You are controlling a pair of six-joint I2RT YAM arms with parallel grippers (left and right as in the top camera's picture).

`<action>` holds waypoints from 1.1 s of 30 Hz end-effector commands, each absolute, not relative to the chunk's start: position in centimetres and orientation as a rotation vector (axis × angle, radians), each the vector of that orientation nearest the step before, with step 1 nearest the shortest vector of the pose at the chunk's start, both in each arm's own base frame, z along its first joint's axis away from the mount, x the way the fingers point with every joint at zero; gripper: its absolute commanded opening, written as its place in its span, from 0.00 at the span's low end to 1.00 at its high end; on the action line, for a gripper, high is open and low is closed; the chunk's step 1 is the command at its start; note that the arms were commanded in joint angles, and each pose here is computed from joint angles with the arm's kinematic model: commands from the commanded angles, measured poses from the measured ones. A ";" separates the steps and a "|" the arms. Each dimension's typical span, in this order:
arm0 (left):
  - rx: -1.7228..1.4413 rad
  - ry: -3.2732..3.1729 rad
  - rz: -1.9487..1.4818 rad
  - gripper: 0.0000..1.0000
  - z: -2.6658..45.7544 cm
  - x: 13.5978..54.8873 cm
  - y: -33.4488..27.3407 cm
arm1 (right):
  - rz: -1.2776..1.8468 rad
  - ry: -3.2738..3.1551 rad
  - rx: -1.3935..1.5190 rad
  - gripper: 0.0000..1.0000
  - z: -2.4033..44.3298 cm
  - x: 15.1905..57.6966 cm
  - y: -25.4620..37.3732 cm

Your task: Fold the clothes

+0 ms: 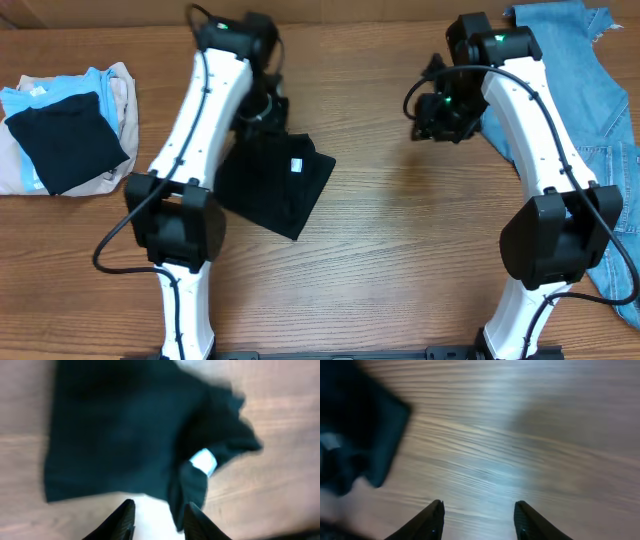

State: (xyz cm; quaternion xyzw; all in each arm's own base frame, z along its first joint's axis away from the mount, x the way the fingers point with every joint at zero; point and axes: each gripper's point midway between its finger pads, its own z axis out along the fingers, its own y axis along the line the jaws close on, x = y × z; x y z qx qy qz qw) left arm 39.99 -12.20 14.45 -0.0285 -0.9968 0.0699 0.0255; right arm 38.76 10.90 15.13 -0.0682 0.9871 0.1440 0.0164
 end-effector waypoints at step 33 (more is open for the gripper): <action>0.263 -3.028 0.095 0.40 7.8 40.6 -4.0 | 0.363 3.202 -0.417 0.52 2.5 37.5 24.3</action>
